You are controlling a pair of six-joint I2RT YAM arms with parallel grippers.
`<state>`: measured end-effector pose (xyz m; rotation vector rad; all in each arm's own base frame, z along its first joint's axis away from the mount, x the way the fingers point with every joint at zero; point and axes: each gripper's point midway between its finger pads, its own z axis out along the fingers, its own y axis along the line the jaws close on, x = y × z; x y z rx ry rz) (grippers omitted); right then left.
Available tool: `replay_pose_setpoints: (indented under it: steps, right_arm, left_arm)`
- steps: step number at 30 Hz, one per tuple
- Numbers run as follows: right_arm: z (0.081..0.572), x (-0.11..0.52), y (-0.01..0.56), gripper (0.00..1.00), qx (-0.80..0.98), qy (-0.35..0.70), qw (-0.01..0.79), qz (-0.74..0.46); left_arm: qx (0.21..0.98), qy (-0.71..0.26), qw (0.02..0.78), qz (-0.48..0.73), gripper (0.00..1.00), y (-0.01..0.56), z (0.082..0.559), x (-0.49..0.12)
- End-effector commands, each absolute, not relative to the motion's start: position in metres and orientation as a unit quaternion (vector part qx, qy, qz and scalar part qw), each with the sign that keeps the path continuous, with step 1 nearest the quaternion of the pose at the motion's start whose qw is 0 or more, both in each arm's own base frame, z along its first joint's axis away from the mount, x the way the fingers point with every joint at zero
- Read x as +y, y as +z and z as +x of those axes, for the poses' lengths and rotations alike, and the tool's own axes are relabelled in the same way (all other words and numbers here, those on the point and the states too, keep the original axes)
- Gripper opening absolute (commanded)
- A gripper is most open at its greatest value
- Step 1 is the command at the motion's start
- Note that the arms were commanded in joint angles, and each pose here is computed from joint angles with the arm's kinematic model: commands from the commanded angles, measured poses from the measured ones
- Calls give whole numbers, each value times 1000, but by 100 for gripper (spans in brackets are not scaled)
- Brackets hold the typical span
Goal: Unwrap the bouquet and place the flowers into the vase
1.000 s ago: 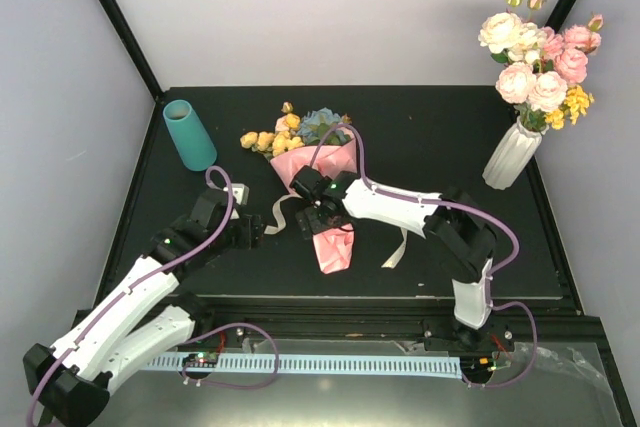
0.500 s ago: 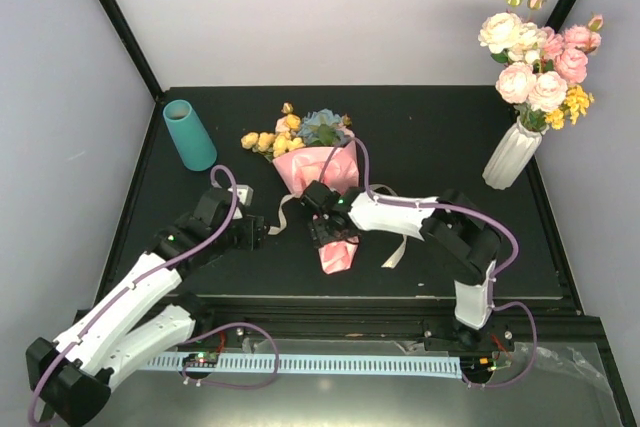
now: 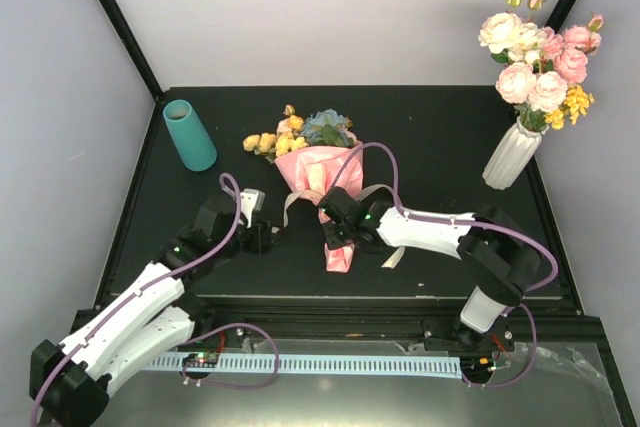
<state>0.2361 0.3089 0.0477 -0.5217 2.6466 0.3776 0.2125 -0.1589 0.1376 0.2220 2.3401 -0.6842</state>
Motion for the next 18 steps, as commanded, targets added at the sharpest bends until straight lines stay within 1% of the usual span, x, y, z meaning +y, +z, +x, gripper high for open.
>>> replay_pose_setpoints:
  steps: [1,2,3,6,10,16,18]
  right_arm:
    - [244,322,69,5,935,168,240,-200]
    - [243,323,72,2,933,171,241,-206]
    - [243,324,75,2,931,173,243,-211]
    - [243,324,85,2,925,176,252,-223]
    - [243,318,105,2,914,178,278,-235]
    - [236,312,124,2,897,190,299,-263]
    - [233,311,126,2,893,194,303,-271]
  left_arm:
    - [855,-314,392,128,56,170,228,-183]
    - [854,-313,394,135,55,170,230,-185]
    - [852,-315,394,141,55,171,232,-188]
    - [842,-327,396,165,54,177,236,-199]
    - [814,-364,395,222,55,190,230,-218]
    - [768,-389,433,266,57,209,227,-229]
    - [758,-397,434,282,54,211,224,-233]
